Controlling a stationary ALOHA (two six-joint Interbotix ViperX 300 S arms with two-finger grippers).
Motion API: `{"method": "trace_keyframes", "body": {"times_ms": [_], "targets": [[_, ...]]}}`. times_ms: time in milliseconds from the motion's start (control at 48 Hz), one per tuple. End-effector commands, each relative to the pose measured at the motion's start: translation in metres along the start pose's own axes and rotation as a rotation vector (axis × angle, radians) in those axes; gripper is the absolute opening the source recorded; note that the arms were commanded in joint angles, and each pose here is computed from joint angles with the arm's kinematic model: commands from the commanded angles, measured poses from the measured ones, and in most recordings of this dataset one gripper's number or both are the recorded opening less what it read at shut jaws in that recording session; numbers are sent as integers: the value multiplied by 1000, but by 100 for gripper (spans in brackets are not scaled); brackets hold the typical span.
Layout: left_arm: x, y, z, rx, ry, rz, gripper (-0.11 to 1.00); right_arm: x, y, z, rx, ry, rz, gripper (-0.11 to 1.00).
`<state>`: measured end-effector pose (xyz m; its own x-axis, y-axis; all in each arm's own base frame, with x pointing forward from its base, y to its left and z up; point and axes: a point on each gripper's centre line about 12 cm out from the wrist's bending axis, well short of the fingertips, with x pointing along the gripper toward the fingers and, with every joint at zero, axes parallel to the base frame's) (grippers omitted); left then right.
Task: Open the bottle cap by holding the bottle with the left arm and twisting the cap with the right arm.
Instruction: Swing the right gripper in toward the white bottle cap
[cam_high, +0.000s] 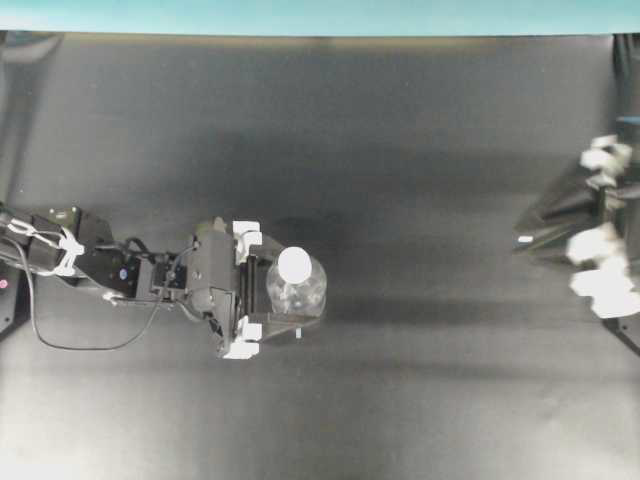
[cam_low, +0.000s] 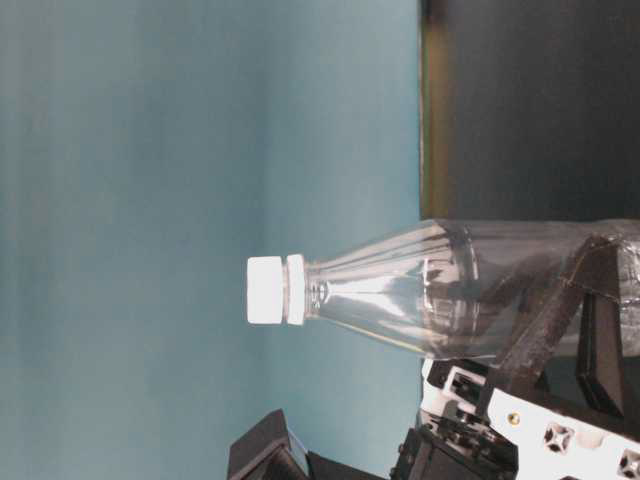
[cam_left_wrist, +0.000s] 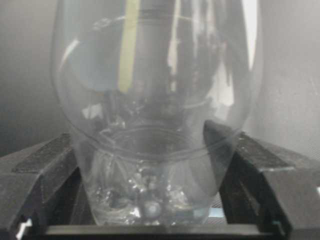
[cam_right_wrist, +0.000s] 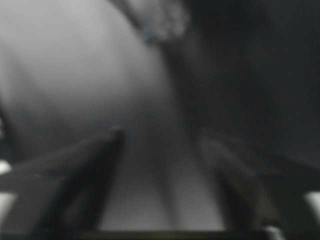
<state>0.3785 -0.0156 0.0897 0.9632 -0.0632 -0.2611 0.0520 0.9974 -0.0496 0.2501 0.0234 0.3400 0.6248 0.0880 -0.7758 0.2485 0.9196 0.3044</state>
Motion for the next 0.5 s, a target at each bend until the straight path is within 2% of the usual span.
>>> {"method": "trace_keyframes", "body": {"times_ms": [0, 63, 146, 229, 396, 438, 479], "targets": [[2, 0, 6, 4, -17, -3, 81, -2, 11, 17, 5, 66, -22, 71], [2, 0, 6, 2, -17, -3, 81, 2, 18, 33, 10, 87, -32, 81], [1, 0, 4, 2, -12, -3, 81, 7, 26, 54, 33, 86, -33, 79], [1, -1, 4, 2, -12, -4, 81, 18, 35, 75, 82, 98, -28, 78], [1, 0, 5, -2, -11, -3, 81, 51, 48, 107, 245, 173, -55, 78], [1, -1, 5, -3, -7, -4, 81, 57, 50, 112, 303, 193, -75, 78], [1, -1, 4, -3, -1, -3, 81, 65, 50, 118, 386, 212, -102, 78]]}}
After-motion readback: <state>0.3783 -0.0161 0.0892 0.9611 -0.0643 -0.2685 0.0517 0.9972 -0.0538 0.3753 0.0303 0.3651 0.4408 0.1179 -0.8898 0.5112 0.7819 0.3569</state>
